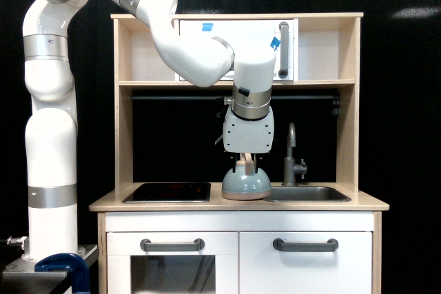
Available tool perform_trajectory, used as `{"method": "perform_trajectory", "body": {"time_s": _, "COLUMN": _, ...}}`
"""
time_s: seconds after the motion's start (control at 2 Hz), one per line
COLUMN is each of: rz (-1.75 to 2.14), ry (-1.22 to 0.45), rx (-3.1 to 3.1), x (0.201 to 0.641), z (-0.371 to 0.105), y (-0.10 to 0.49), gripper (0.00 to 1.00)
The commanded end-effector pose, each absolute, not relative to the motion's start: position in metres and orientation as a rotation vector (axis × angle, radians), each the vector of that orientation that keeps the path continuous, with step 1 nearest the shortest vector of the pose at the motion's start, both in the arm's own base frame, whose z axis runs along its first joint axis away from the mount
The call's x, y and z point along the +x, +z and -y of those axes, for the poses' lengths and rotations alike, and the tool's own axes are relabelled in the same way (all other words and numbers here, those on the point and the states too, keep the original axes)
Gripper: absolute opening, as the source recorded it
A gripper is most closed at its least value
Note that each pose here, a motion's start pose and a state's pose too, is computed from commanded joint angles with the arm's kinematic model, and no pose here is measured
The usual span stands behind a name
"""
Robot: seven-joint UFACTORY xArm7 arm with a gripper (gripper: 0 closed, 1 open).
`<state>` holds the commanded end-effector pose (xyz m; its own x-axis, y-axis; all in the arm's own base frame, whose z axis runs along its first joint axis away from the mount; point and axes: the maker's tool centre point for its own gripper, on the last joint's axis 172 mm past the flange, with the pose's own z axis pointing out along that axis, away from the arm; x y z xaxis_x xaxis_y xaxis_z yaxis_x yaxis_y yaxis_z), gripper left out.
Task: Place the teapot on the stove
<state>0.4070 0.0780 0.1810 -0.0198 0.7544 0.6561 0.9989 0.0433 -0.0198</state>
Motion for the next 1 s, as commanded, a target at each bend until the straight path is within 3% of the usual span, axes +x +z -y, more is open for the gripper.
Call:
{"method": "perform_trajectory", "body": {"time_s": 0.5, "rz": 1.858, "ry": -0.624, "rx": -1.752, "x": 0.404, "z": -0.083, "y": 0.183, "gripper": 1.0}}
{"method": "perform_trajectory", "body": {"time_s": 1.0, "rz": 1.858, "ry": -0.624, "rx": -1.752, "x": 0.412, "z": -0.118, "y": 0.193, "gripper": 1.0}}
